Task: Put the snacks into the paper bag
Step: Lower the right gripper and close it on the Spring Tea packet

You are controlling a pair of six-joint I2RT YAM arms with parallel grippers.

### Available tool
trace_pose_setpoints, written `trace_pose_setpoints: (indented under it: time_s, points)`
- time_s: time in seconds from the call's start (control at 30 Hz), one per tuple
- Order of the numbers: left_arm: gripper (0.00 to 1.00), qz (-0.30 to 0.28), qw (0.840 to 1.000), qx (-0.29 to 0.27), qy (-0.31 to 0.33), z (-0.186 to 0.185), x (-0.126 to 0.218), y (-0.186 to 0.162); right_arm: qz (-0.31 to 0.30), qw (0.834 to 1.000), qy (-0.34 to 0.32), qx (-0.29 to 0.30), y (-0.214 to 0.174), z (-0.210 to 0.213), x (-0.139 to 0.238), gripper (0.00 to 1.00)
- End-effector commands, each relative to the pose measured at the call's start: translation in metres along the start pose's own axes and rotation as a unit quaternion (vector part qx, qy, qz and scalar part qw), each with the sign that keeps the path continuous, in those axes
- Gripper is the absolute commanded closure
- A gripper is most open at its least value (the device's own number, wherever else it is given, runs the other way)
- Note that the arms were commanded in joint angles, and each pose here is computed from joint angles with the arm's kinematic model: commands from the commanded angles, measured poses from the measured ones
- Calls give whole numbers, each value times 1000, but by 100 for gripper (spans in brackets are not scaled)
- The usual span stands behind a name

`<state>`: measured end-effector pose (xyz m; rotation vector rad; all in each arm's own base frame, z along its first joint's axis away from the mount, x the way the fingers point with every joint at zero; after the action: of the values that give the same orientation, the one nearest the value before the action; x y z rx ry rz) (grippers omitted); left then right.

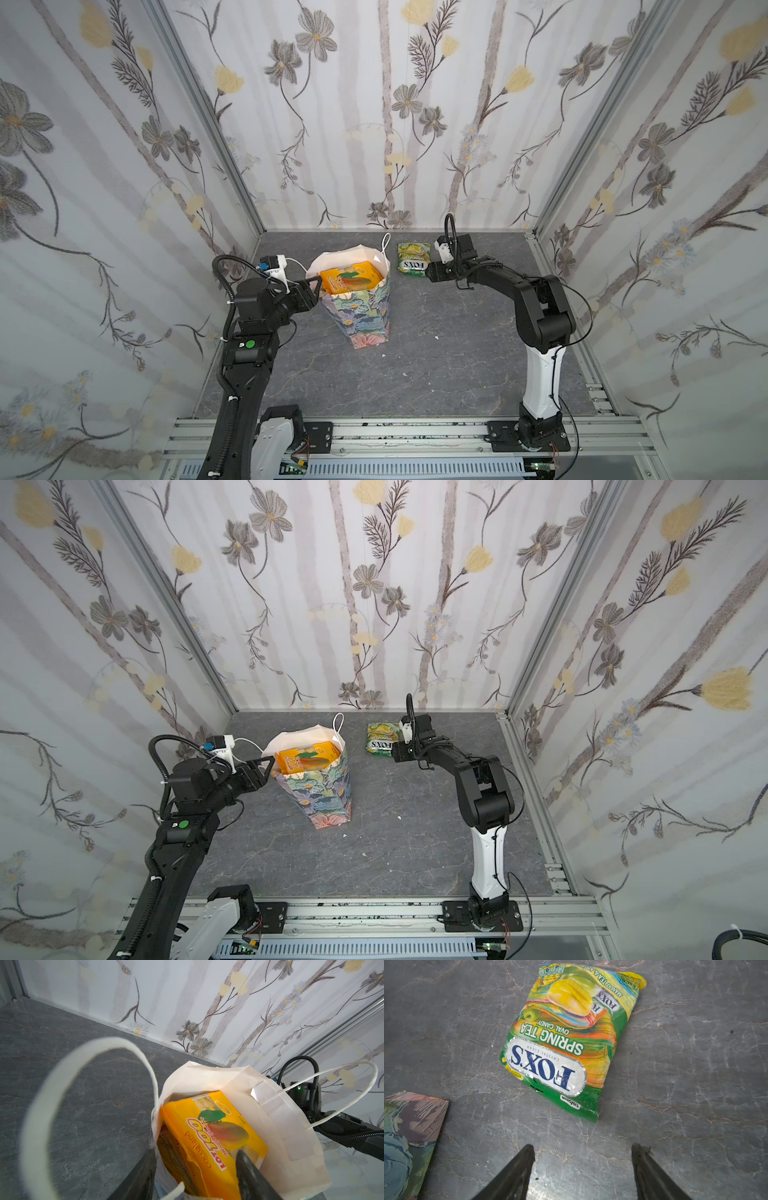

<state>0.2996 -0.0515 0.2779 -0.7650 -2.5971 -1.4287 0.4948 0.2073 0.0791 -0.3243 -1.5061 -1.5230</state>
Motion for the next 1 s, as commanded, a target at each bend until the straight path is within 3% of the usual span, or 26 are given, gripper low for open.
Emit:
trace_pose_setpoints:
  time_s: [0.0, 0.73, 0.97]
  points:
    - [40, -14, 1000, -6, -3, -2, 0, 7, 0, 1000, 13, 7, 3, 3, -3, 26]
    - [38, -13, 1000, -6, 4, 1, -1, 6, 16, 998, 59, -21, 5, 7, -49, 29]
    - [38, -16, 1000, -8, 3, 0, 1, 7, 13, 996, 76, -37, 4, 10, -56, 58]
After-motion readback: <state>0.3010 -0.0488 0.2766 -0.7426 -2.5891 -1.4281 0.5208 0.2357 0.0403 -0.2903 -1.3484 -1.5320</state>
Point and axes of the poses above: each gripper's point midway between its finger pads, its own x axis back along the fingers, its own z axis along the line the jaws close on, y = z × x, the point moved 1 cm from there along x, back along the fingers, and after that the axes turned 3 degrees about x, right-handed, at the moved point
